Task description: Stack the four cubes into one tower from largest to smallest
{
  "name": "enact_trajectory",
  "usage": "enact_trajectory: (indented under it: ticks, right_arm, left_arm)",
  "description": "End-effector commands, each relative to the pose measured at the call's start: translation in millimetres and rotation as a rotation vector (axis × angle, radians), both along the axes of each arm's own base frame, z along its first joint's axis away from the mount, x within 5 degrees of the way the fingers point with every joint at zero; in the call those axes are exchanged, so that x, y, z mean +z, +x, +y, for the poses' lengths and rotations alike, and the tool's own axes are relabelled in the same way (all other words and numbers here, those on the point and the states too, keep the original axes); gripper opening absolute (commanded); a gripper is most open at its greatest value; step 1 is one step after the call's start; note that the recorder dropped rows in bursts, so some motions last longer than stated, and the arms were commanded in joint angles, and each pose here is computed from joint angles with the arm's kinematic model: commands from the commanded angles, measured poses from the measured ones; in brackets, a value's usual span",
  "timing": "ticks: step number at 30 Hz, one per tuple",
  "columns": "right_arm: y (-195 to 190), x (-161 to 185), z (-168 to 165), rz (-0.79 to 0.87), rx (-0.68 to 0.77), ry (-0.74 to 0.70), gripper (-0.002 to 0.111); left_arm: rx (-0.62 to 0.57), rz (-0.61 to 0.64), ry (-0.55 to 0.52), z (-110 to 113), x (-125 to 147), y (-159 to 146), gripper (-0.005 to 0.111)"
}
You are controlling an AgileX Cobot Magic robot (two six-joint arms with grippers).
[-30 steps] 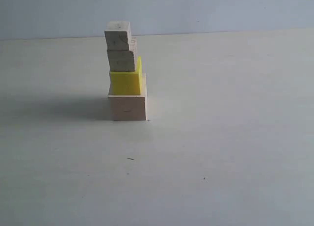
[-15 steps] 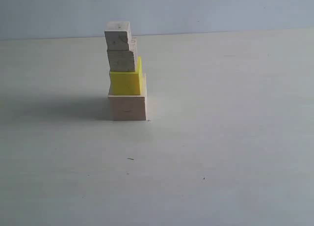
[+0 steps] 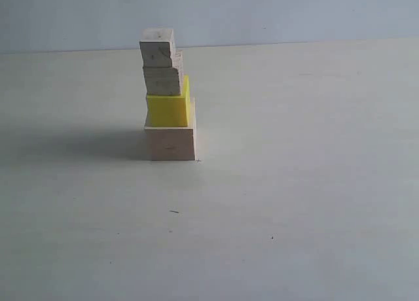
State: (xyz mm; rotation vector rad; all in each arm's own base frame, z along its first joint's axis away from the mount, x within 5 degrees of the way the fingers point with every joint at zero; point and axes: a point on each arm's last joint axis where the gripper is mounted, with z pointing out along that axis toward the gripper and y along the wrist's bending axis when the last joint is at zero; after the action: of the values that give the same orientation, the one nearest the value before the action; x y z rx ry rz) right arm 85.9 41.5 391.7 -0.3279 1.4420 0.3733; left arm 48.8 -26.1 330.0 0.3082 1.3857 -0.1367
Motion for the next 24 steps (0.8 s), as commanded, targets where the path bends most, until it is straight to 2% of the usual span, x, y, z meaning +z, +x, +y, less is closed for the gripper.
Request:
enact_trajectory:
  ticks: [1,8,17,20,24]
  right_arm:
    - [-0.7,-1.5,-0.4,-0.002,-0.002,-0.007,0.000]
    - [-0.7,-1.5,-0.4,-0.002,-0.002,-0.007,0.000]
    - [-0.7,-1.5,-0.4,-0.002,-0.002,-0.007,0.000]
    - [-0.7,-1.5,-0.4,-0.002,-0.002,-0.007,0.000]
    - [-0.7,-1.5,-0.4,-0.002,-0.002,-0.007,0.000]
  left_arm:
    - [0.040,-0.034,0.001,2.0,0.2,-6.2,0.000]
    - [0.136,-0.061,-0.002,5.5,1.3,-9.8,0.000]
    - [0.146,-0.063,-0.005,6.1,1.5,-9.7,0.000]
    - [0.124,-0.059,-0.034,4.7,1.8,-10.0,0.000]
    - [0.095,-0.038,-0.018,1.9,-0.9,-9.8,0.000]
